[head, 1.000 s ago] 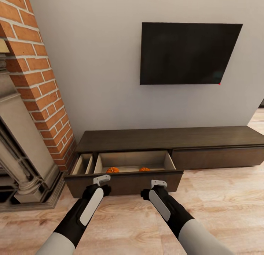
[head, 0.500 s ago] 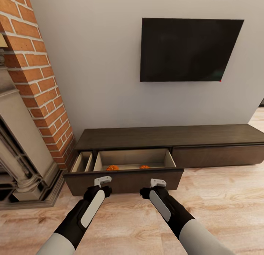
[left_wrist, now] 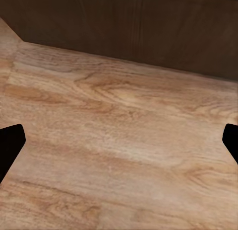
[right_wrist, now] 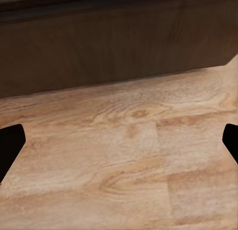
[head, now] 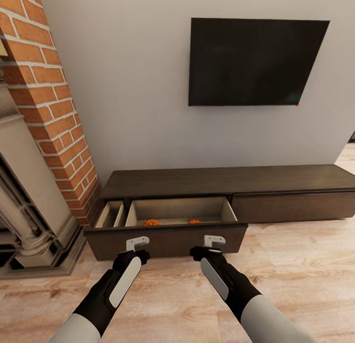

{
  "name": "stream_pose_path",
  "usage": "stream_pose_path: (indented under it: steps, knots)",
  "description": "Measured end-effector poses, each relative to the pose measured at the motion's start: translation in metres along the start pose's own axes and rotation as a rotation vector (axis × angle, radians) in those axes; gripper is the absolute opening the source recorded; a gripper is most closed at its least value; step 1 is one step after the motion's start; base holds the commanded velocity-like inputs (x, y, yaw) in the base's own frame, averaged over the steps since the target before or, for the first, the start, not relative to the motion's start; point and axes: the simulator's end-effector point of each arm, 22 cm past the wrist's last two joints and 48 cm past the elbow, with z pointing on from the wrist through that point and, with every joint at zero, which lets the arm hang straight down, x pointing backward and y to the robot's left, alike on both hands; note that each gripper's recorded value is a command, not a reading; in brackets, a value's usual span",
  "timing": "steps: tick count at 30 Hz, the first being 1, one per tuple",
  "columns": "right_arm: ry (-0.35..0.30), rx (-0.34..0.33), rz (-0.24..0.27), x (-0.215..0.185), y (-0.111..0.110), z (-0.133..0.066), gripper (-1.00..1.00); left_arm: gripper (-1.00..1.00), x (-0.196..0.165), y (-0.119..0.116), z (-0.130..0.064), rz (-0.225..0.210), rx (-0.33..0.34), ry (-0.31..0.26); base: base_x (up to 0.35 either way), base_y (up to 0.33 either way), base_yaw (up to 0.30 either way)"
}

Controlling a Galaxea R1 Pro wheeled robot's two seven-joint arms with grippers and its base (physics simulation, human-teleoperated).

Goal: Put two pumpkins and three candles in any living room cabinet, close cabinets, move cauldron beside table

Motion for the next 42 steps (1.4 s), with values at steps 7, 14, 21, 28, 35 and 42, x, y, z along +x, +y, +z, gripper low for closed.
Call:
stream_pose_path:
  steps: [7,14,21,28,35,42]
  knots:
    - [-0.056,-0.006,-0.047,0.018,0.002,0.017,1.00,1.00,0.006,0.005,0.014,-0.022,-0.016,-0.033,0.000,0.000,0.000]
    - [-0.086,-0.019,-0.035,0.030,0.000,0.031,1.00,1.00,0.023,-0.002,0.026,0.012,-0.016,-0.048,0.000,0.000,0.000]
    - [-0.138,-0.020,-0.012,0.031,-0.003,0.040,1.00,1.00,0.027,-0.004,0.035,0.003,-0.017,-0.103,0.000,0.000,0.000]
    - [-0.186,-0.038,-0.033,0.037,0.007,0.046,1.00,1.00,0.024,0.006,0.047,0.002,-0.056,-0.198,0.000,0.000,0.000]
    - [-0.211,-0.040,-0.023,0.045,0.006,0.055,1.00,1.00,0.037,0.007,0.059,0.004,-0.060,-0.200,0.000,0.000,0.000]
    - [-0.219,-0.042,-0.019,0.055,0.006,0.064,1.00,1.00,0.051,0.001,0.069,0.022,-0.050,-0.202,0.000,0.000,0.000]
